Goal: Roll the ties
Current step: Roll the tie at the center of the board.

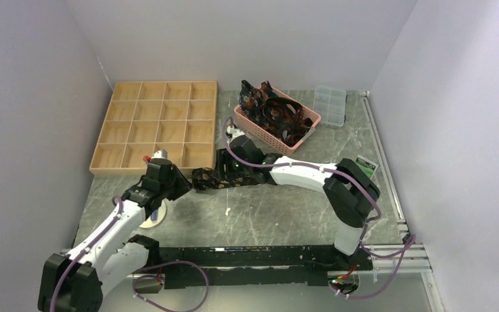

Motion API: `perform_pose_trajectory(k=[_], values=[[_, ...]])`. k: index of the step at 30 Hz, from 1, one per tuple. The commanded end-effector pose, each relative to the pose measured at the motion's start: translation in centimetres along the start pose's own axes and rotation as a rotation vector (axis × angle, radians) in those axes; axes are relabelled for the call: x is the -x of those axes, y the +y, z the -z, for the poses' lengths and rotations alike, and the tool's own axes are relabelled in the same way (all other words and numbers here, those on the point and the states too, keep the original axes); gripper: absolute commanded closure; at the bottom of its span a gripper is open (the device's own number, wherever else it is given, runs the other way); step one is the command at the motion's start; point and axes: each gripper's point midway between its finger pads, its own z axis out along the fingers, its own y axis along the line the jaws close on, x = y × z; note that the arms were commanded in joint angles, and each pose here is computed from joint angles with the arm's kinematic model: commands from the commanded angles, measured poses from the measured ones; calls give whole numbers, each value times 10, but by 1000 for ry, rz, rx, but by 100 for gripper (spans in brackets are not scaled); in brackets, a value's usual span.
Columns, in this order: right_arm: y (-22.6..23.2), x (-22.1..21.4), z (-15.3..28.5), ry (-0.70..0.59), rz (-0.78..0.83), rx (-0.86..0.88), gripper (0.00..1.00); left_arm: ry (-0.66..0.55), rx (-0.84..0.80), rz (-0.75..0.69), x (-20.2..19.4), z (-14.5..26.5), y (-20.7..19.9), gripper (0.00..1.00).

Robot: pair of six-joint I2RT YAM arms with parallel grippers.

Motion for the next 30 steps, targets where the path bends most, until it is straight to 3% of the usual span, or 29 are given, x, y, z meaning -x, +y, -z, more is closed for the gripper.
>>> perform_pose_trajectory(k=[1,4,7,17,30], values=[[32,26,-12,-56,13,70,39,-91,-82,67,42,-2,-18,58],[36,29,-24,-50,24,68,39,-110,-127,129,51,-4,-14,41],[29,24,-39,-17,30,31,40,-115,-179,147,56,-7,-13,33],[2,-13,-56,54,19,-15,44,-38,-273,132,49,-26,-22,40],[-16,-19,-49,35,-26,-18,44,77,-347,108,34,-47,-31,35]])
